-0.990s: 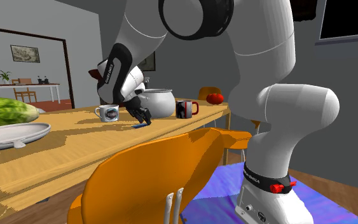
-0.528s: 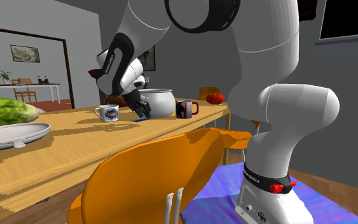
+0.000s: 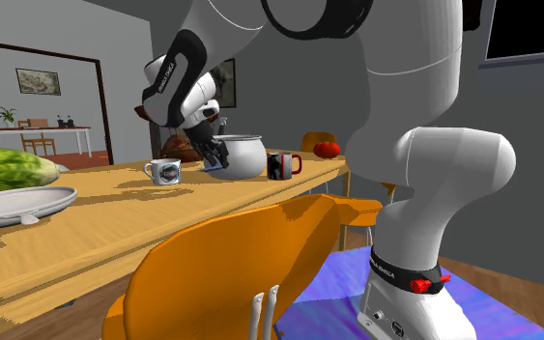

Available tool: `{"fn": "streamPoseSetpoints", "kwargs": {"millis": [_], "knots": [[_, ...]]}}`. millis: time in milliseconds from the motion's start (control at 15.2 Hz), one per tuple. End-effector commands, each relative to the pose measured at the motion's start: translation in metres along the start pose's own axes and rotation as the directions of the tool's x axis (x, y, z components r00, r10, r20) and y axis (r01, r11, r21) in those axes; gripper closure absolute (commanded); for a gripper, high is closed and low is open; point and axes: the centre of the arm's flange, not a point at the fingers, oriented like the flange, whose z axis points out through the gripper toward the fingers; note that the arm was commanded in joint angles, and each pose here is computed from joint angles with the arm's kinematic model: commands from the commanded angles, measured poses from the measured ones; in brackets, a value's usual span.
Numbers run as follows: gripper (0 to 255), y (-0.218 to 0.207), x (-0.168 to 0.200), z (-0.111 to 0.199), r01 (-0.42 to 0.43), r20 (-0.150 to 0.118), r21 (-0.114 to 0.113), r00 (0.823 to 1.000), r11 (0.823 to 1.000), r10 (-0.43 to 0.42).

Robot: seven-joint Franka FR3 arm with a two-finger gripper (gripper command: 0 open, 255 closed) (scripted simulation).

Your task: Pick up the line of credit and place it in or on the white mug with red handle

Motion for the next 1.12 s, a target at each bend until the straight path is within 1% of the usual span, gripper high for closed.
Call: {"fn": "streamPoseSetpoints", "kwargs": {"millis": [0, 1056], "knots": [[255, 0.000, 0.007, -0.008, 0.000, 0.000, 0.000, 1.000, 1.000, 0.000], [255, 0.000, 0.053, -0.079, 0.000, 0.000, 0.000, 1.000, 1.000, 0.000]]}}
